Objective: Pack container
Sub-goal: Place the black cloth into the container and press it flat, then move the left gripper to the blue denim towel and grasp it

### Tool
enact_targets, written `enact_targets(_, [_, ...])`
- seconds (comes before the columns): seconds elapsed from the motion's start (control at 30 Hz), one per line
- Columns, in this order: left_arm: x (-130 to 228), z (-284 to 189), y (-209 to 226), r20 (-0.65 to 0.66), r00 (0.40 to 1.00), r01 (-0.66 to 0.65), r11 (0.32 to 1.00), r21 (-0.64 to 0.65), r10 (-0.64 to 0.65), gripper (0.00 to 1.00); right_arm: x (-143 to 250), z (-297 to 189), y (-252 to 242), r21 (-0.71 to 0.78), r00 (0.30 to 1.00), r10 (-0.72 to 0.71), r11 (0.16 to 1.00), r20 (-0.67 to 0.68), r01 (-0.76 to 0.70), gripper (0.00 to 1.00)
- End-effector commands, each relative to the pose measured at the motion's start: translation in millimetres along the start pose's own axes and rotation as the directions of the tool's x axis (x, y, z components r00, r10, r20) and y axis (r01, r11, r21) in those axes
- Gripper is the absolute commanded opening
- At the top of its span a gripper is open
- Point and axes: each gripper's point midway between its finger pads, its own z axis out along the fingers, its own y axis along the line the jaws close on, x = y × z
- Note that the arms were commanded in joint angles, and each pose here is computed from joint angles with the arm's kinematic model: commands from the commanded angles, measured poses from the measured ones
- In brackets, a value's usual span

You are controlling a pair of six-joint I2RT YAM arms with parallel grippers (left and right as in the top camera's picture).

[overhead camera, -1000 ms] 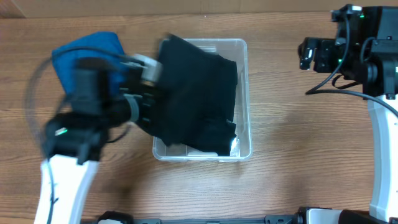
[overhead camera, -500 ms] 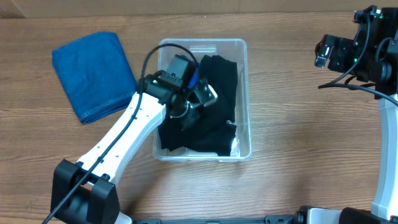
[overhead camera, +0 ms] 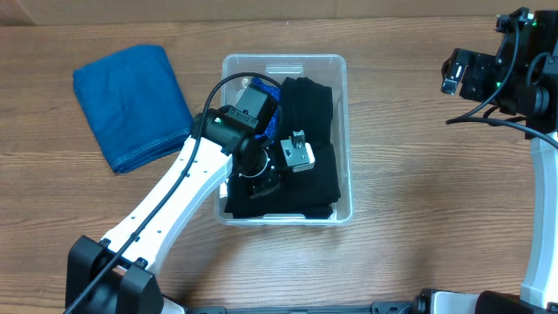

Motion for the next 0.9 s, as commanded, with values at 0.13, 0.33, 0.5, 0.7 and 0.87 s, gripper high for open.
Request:
enact_targets(0.13, [11.3,19.1,43.6,-0.096,0.992,0.064,0.986,-0.152,-0.079,0.40,1.6,2.2,-2.1,0.007,1.000,0.010,1.000,-0.006,-0.010,1.00])
enact_targets(0.33, [24.0,-31.2,131.2,0.052,0.895,0.387,0.713,-0.585,-0.443,1.00,2.1,2.2,-1.5,0.004,1.000,0.010,1.000,-0.008,-0.010,1.00])
enact_targets(0.5, [11.8,-121.7,143.7,0.238,0.822,0.512,0.486,-0.708,-0.518,1.00,1.9,2.2,-1.6,0.004,1.000,0.010,1.000,-0.007,-0.010,1.00])
enact_targets(0.7, [48.2,-224.5,150.0,0.634,0.486,0.840,0.122,-0.529,-0.602,1.00,1.9,2.2,-1.5,0.004,1.000,0.010,1.000,-0.007,-0.010,1.00])
enact_targets(0.87, [169.4,-232.3,179.1,0.660,0.085,0.961,-0.114,-0.253,-0.747,1.00,1.8,2.2,-1.5,0.004,1.000,0.010,1.000,-0.007,-0.010,1.00])
